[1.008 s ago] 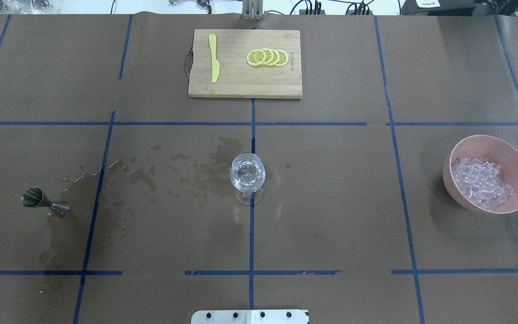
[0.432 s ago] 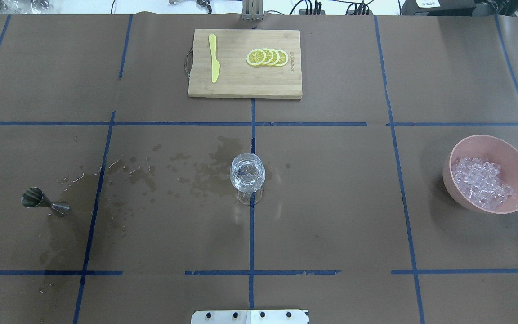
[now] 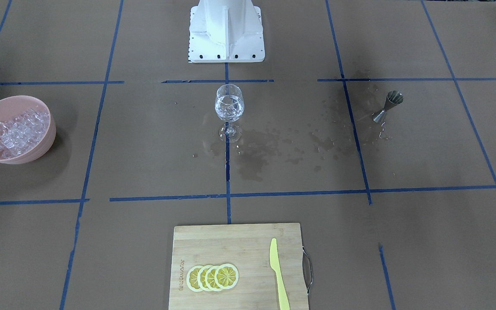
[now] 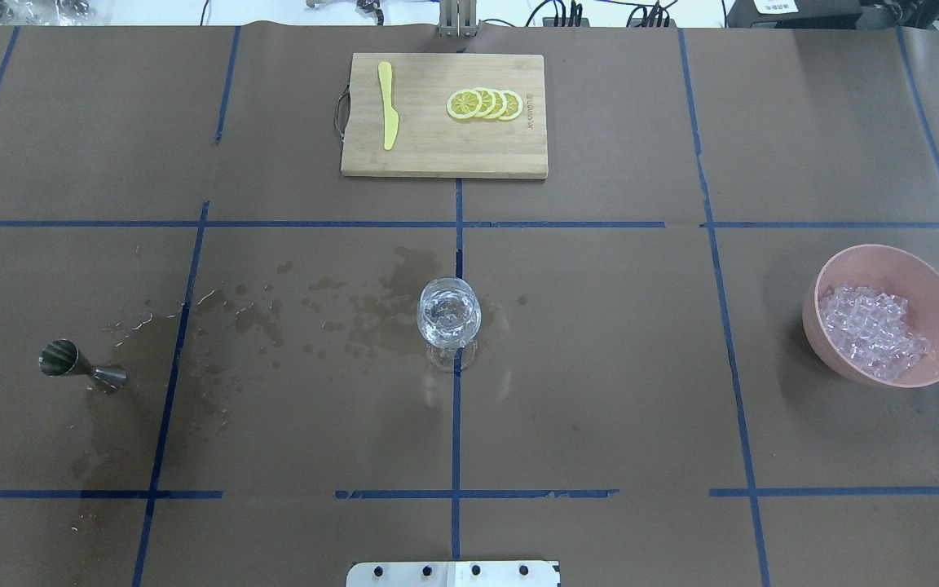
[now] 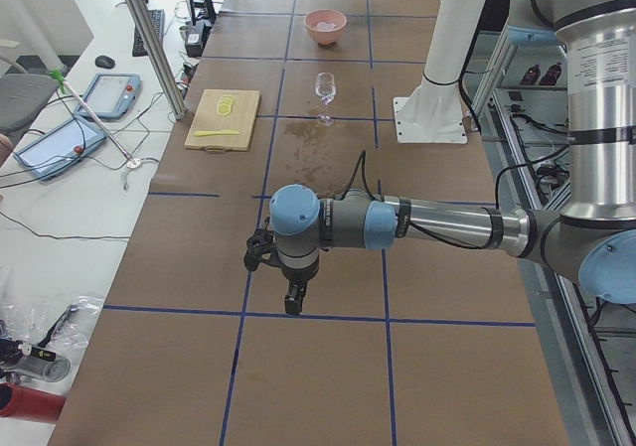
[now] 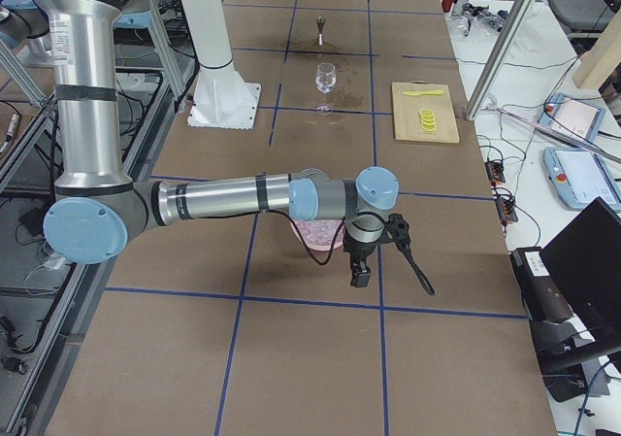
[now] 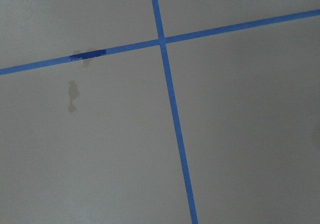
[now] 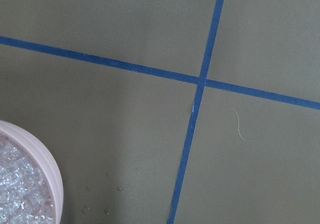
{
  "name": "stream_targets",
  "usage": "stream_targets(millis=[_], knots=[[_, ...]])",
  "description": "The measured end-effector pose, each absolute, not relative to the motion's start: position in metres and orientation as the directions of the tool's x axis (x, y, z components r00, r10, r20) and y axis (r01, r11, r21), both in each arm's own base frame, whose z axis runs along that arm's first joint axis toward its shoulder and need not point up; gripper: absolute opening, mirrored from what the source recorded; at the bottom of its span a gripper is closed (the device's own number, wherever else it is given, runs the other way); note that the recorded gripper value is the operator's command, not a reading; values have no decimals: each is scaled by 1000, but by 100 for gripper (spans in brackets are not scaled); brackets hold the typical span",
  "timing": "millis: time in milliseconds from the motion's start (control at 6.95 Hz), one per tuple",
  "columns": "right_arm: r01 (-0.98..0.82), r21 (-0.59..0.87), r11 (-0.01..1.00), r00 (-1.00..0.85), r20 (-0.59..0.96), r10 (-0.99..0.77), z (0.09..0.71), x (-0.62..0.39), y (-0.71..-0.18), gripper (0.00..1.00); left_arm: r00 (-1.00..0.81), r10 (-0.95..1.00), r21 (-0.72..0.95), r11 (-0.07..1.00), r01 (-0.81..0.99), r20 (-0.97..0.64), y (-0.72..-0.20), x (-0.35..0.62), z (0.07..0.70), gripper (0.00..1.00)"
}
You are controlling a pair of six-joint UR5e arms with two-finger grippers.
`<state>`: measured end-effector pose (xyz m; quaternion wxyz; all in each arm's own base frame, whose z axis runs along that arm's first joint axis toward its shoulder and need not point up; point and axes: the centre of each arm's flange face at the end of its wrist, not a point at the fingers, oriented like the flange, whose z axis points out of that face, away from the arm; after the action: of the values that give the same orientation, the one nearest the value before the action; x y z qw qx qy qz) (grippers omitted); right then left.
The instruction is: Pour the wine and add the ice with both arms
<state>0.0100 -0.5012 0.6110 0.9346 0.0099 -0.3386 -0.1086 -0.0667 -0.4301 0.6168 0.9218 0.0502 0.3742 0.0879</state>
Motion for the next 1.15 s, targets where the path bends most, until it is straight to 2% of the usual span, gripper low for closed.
stream_targets(millis=[1152], knots=[[229,104,968,678,696,-236,607,-18,-498,100,702,248,229,966,-123,-668,-436,-64,636,100]])
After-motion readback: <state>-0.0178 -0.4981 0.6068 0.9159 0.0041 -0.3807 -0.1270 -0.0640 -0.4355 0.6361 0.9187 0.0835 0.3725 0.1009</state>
